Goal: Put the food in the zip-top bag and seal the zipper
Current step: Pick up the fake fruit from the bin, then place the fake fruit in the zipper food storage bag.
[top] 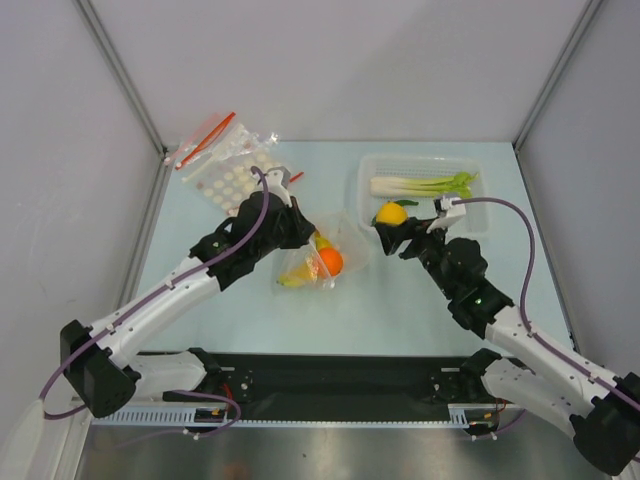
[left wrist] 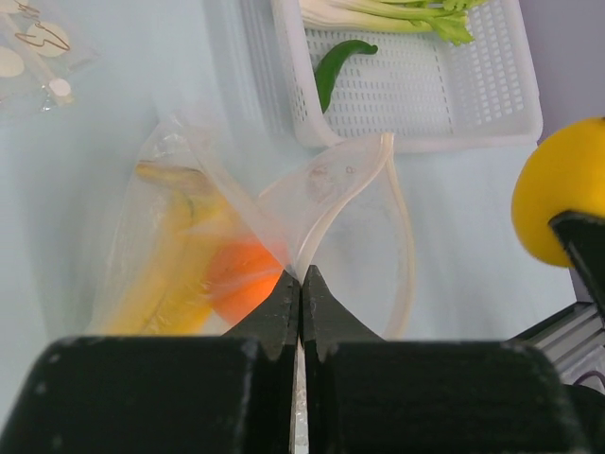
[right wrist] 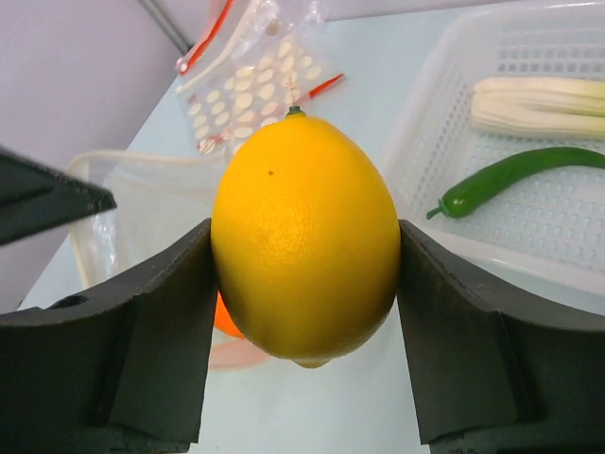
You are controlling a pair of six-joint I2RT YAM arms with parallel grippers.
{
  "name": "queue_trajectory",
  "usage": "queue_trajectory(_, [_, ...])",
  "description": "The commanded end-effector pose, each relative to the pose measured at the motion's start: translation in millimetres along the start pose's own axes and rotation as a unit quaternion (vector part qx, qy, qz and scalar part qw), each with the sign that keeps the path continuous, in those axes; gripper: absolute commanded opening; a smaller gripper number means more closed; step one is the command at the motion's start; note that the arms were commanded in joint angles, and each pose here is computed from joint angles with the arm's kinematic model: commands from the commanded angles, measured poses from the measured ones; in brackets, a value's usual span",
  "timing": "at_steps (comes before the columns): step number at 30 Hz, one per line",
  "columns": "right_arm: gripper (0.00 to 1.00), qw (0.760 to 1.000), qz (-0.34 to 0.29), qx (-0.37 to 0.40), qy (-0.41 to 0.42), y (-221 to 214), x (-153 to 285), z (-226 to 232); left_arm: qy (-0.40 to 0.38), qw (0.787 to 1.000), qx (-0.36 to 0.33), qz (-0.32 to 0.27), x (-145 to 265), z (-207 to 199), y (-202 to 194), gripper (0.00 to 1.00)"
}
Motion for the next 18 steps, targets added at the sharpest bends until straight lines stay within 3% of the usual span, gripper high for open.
queue_trajectory(1, [0.42,0.991,-0.032,0.017,0.130,11,6,43,0.001,1.000,-0.002,-0.023,-2,-1,15,0.00])
queue_trajectory(9, [0.36,0.979,0.026,0.047,0.199,-19,0,74,-0.035,0.999,-0.012,-0.018,-8,-13,12,0.00])
queue_trajectory(18, [0.36,0.978,0.044,0.076,0.191,-34,-6,81,-0.083,0.996,-0.017,-0.026,1,-28,16,0.00])
Point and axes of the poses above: each gripper's point midway between its finger pads, its own x axis back along the fingers, its own z axis along the line the jaws close on, y = z × x, the point moved 1 cm from there along x, back along the fingers, and after that the axes turned 11 degrees about -x, right-handed, at the moved point
